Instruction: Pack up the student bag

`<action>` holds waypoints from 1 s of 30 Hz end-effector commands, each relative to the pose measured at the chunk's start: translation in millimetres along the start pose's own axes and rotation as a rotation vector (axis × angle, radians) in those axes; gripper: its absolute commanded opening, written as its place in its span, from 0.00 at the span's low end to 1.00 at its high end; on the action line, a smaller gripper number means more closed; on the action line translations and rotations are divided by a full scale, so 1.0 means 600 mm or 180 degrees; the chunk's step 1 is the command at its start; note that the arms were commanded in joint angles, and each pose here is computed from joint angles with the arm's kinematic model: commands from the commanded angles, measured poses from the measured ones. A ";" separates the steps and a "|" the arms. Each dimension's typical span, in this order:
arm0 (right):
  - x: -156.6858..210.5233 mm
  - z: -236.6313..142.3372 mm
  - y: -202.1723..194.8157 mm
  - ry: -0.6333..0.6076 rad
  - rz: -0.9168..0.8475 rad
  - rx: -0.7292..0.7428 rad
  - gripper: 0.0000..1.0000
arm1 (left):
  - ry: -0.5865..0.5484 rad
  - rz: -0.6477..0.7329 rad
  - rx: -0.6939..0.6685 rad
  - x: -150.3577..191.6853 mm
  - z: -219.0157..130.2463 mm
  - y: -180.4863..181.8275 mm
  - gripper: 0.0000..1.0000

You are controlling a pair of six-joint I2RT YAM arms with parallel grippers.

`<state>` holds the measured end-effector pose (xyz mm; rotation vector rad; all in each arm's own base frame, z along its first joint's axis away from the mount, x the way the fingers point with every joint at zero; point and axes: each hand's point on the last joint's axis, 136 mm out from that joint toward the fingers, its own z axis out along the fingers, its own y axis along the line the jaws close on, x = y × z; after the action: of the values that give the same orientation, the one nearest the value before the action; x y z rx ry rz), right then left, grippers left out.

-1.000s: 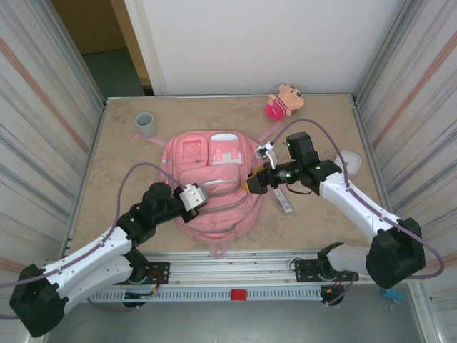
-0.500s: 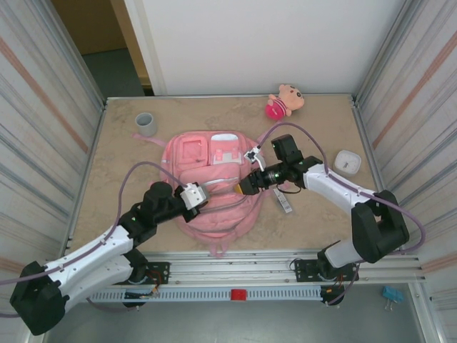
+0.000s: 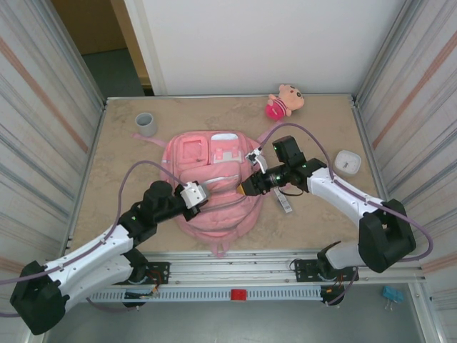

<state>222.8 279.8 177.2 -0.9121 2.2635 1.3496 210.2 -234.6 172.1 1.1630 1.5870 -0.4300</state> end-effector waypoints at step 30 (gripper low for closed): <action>-0.012 0.056 0.128 -0.0290 -0.0308 0.0030 0.00 | -0.0470 -0.0020 -0.0440 -0.114 -0.018 0.067 0.00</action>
<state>189.6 314.9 192.9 -0.8736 2.2016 1.2103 221.9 -226.9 181.8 1.1302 1.6529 -0.3528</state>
